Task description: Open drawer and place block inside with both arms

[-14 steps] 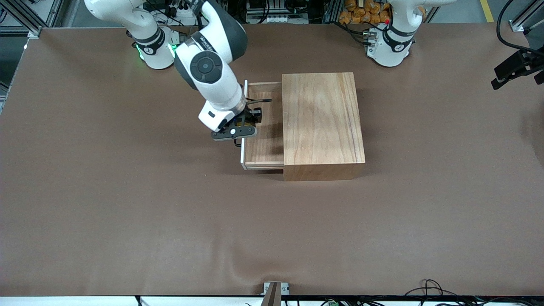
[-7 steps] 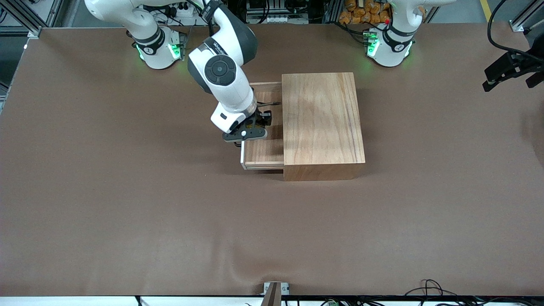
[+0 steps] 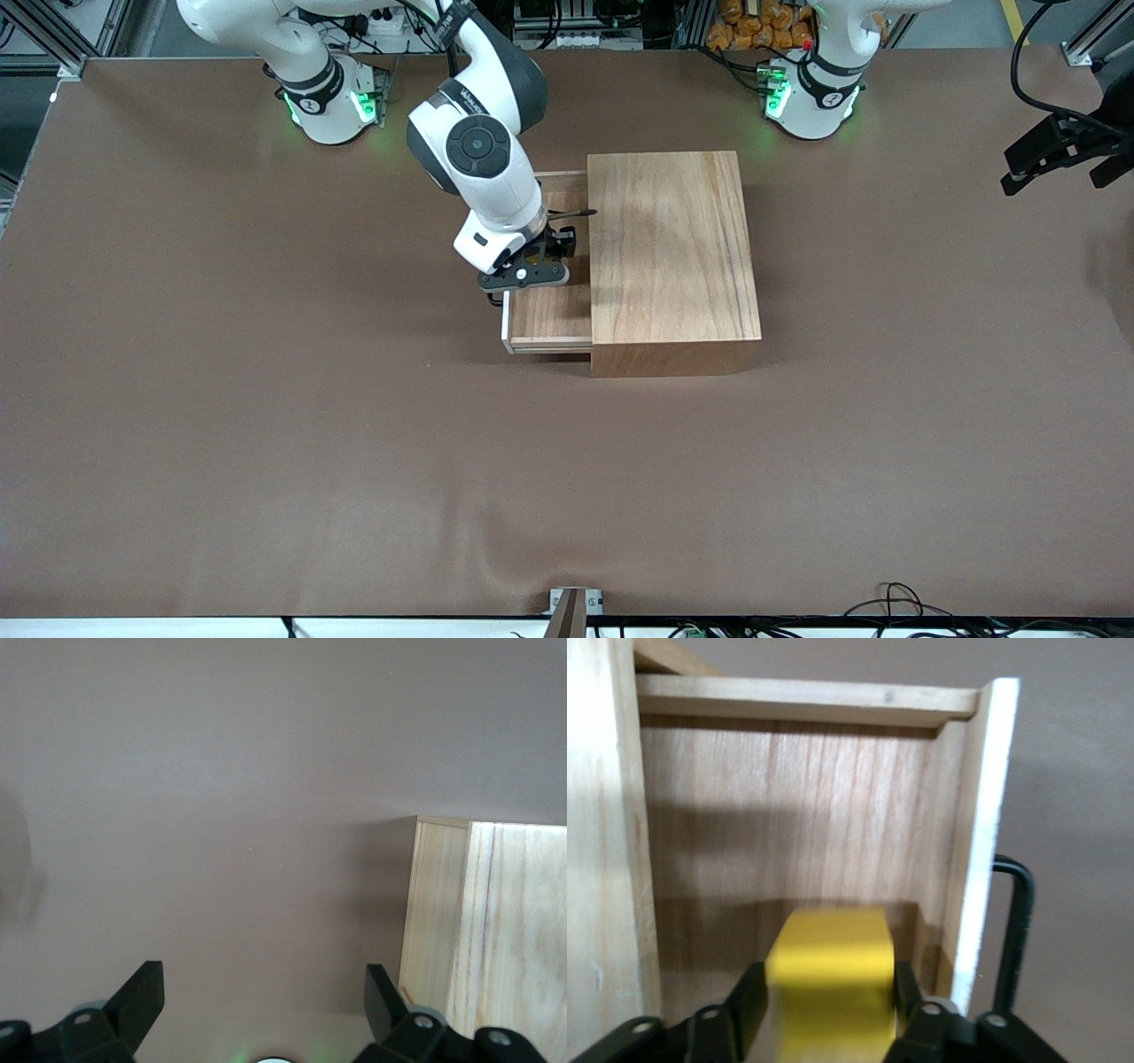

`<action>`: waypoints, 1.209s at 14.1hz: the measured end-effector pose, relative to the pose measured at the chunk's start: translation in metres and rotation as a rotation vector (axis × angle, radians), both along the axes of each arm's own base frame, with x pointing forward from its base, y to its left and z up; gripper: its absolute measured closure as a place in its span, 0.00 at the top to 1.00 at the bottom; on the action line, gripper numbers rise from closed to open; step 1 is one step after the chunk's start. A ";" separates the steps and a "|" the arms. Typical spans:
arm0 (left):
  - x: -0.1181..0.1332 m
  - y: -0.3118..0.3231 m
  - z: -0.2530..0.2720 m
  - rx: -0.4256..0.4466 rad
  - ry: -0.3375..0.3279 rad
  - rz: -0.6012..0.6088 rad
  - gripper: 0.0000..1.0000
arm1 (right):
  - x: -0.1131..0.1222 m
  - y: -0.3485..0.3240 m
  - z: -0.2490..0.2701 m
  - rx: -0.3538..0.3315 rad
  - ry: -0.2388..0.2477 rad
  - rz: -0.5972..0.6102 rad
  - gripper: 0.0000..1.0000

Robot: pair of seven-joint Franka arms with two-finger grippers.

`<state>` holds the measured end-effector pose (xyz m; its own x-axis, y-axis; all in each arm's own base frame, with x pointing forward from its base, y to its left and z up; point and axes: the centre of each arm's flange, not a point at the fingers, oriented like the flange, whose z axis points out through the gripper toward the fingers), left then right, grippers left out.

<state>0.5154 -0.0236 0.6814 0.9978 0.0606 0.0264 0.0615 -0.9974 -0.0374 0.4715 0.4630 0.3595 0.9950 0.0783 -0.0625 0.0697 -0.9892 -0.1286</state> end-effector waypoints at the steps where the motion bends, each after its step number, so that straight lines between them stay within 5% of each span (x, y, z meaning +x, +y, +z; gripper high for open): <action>1: 0.000 0.000 0.000 0.000 0.001 -0.001 1.00 | -0.001 0.003 -0.005 -0.002 -0.003 0.002 0.80; 3: 0.000 0.000 -0.001 0.000 0.003 -0.003 1.00 | -0.002 0.005 -0.009 -0.009 -0.008 0.000 0.99; 10: 0.000 -0.002 -0.005 0.001 0.012 -0.008 1.00 | 0.020 -0.012 0.032 0.017 -0.050 -0.042 1.00; 17: 0.000 -0.006 -0.005 0.002 0.010 -0.015 1.00 | 0.081 -0.161 0.130 0.016 -0.052 -0.098 1.00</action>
<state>0.5150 -0.0294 0.6767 0.9988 0.0452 0.0160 0.0458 -0.9982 -0.0395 0.5524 0.3017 0.4892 0.9998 -0.0188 -0.0103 -0.0200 -0.9896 -0.1428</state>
